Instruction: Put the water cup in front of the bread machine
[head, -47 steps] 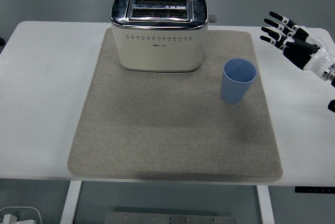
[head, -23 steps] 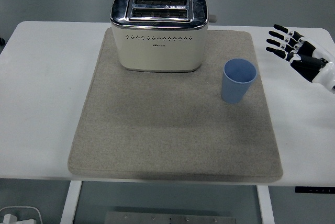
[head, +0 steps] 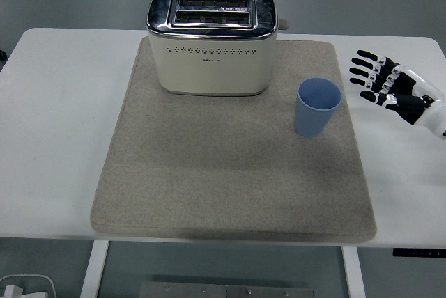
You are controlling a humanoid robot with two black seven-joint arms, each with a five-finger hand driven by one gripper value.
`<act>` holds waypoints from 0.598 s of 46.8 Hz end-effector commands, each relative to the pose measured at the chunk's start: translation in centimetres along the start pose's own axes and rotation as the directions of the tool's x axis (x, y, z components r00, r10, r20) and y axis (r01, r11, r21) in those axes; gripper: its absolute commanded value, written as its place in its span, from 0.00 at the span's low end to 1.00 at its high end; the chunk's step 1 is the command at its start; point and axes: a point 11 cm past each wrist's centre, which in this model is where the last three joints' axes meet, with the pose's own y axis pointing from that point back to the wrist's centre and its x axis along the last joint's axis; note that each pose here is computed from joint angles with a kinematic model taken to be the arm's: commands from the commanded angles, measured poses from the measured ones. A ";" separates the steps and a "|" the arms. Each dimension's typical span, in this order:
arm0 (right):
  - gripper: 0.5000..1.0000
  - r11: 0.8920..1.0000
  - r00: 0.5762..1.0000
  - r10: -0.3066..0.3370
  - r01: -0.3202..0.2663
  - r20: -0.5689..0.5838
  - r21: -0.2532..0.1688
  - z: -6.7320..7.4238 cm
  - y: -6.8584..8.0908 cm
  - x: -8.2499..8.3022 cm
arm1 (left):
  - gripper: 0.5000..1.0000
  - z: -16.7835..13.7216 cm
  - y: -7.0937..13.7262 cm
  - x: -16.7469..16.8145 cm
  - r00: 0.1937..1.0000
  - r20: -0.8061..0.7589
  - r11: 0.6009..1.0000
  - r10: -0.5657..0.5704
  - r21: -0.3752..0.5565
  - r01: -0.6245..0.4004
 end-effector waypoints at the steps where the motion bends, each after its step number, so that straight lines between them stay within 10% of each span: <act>1: 0.85 1.000 1.000 -0.015 0.015 -0.005 -0.010 0.4 -0.1 -0.5 | 1.00 0.0 0.0 0.0 1.000 0.001 1.000 0.000 0.000 0.000; 28: 0.85 0.999 0.999 -0.037 0.036 -0.028 -0.026 2.3 -1.6 -3.1 | 1.00 0.0 0.0 0.0 1.000 -0.001 1.000 0.001 0.000 -0.001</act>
